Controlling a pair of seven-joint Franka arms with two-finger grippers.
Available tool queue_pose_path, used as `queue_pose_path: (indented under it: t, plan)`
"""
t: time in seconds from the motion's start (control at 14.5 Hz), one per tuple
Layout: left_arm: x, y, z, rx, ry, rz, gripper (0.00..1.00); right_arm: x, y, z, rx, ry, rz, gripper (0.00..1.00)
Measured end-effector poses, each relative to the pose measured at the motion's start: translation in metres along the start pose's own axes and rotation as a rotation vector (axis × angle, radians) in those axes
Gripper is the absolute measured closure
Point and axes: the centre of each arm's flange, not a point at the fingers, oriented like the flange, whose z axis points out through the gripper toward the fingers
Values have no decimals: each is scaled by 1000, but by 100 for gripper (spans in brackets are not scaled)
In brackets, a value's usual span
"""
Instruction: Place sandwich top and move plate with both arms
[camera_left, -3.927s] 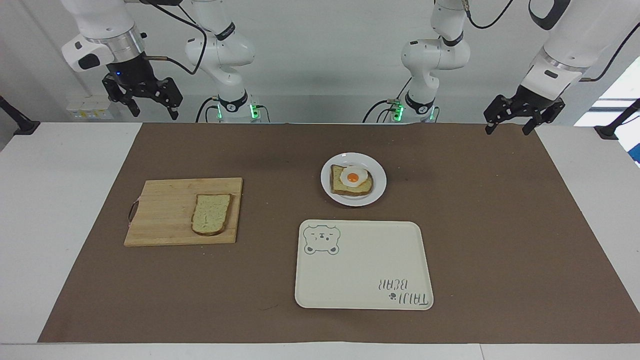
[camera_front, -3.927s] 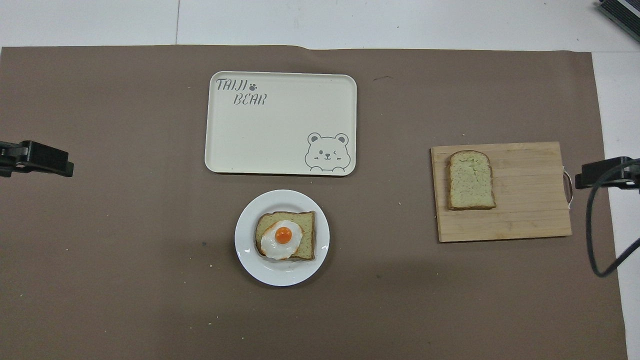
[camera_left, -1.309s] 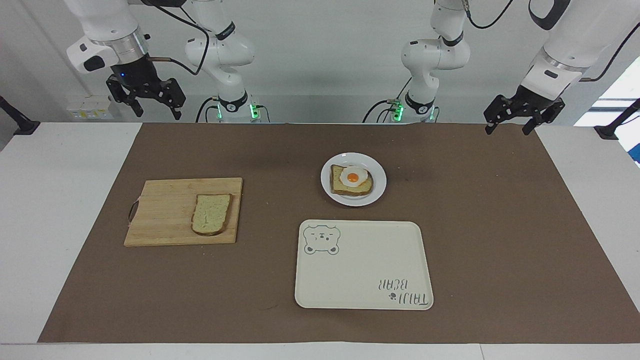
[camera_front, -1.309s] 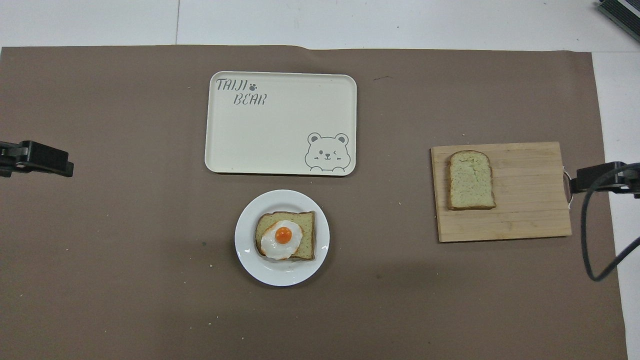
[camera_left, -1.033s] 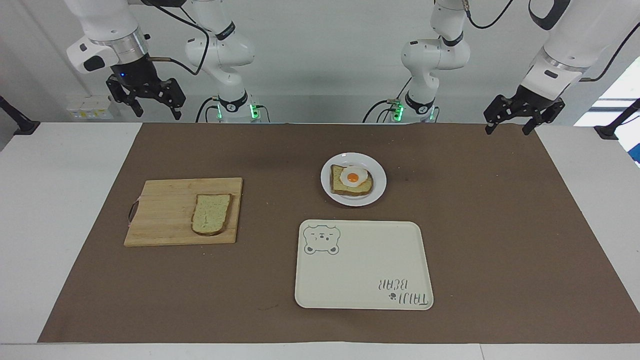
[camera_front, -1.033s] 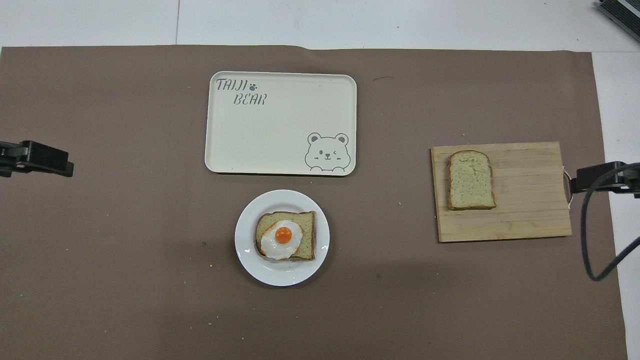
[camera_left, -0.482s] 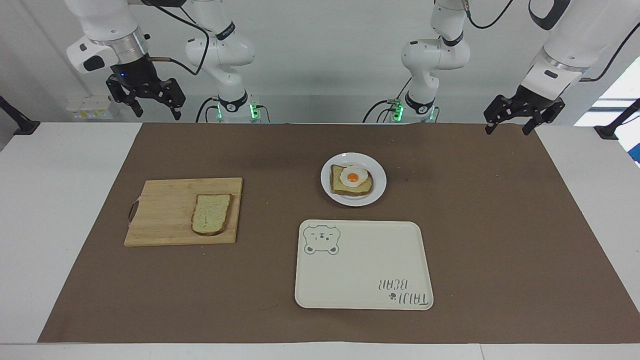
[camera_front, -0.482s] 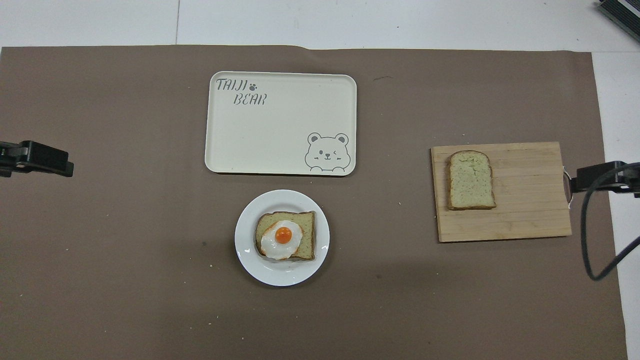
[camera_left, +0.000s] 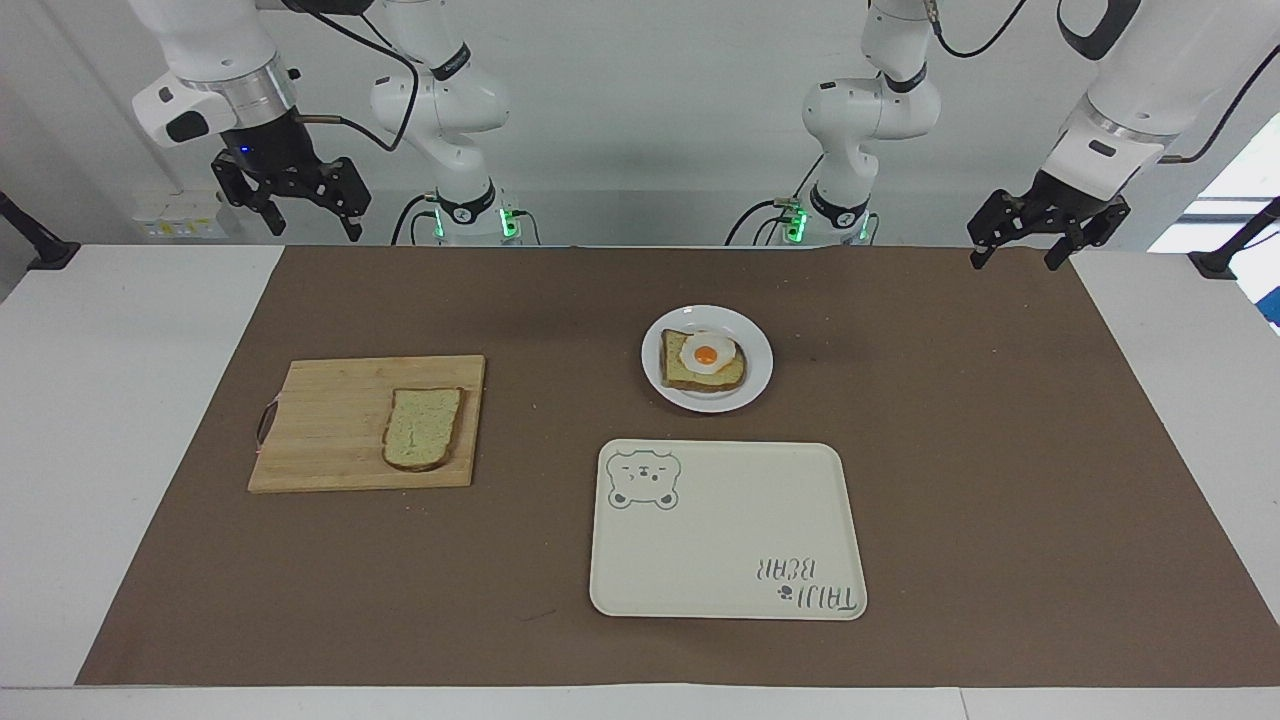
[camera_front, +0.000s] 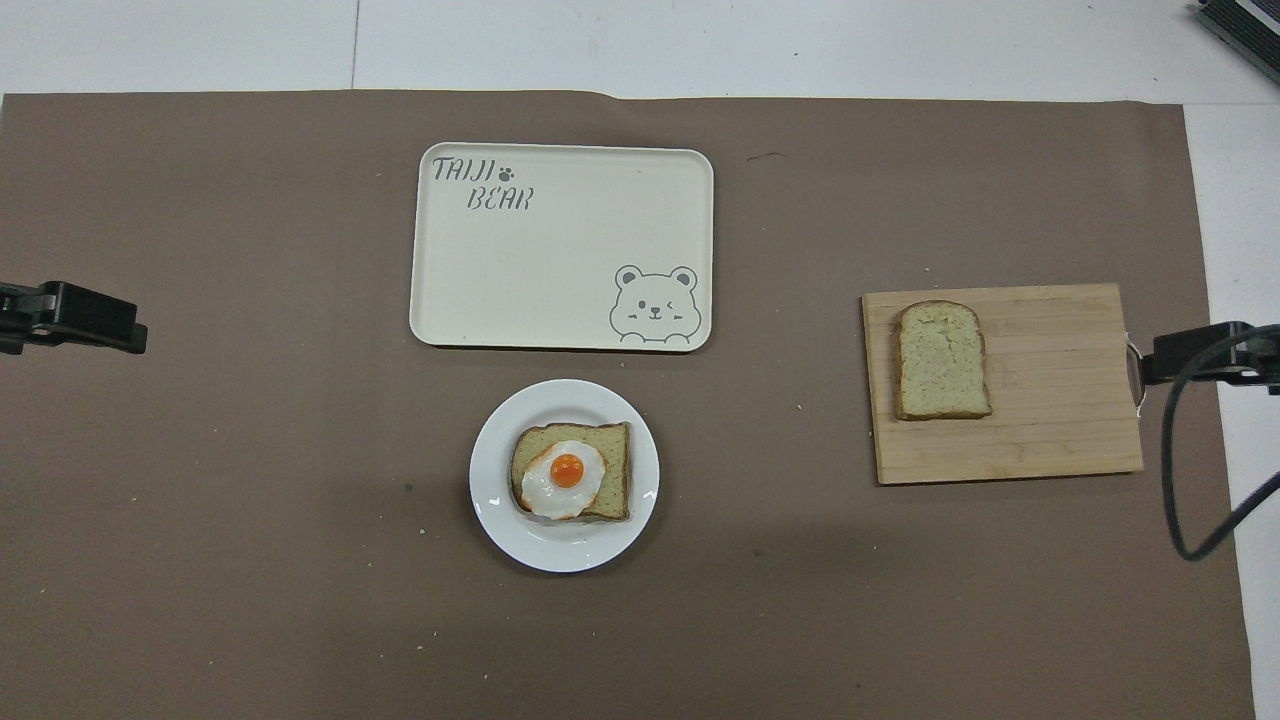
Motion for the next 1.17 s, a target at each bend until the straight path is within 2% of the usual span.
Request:
queue_pose_path:
  t: [0.55, 0.83, 1.17]
  plan:
    - [0, 0, 0, 0, 0, 0, 0, 43, -11, 53, 30, 57, -52, 0]
    - [0, 0, 0, 0, 0, 0, 0, 70, -16, 88, 52, 79, -43, 0]
    - [0, 0, 0, 0, 0, 0, 0, 102, -14, 144, 105, 82, -103, 0]
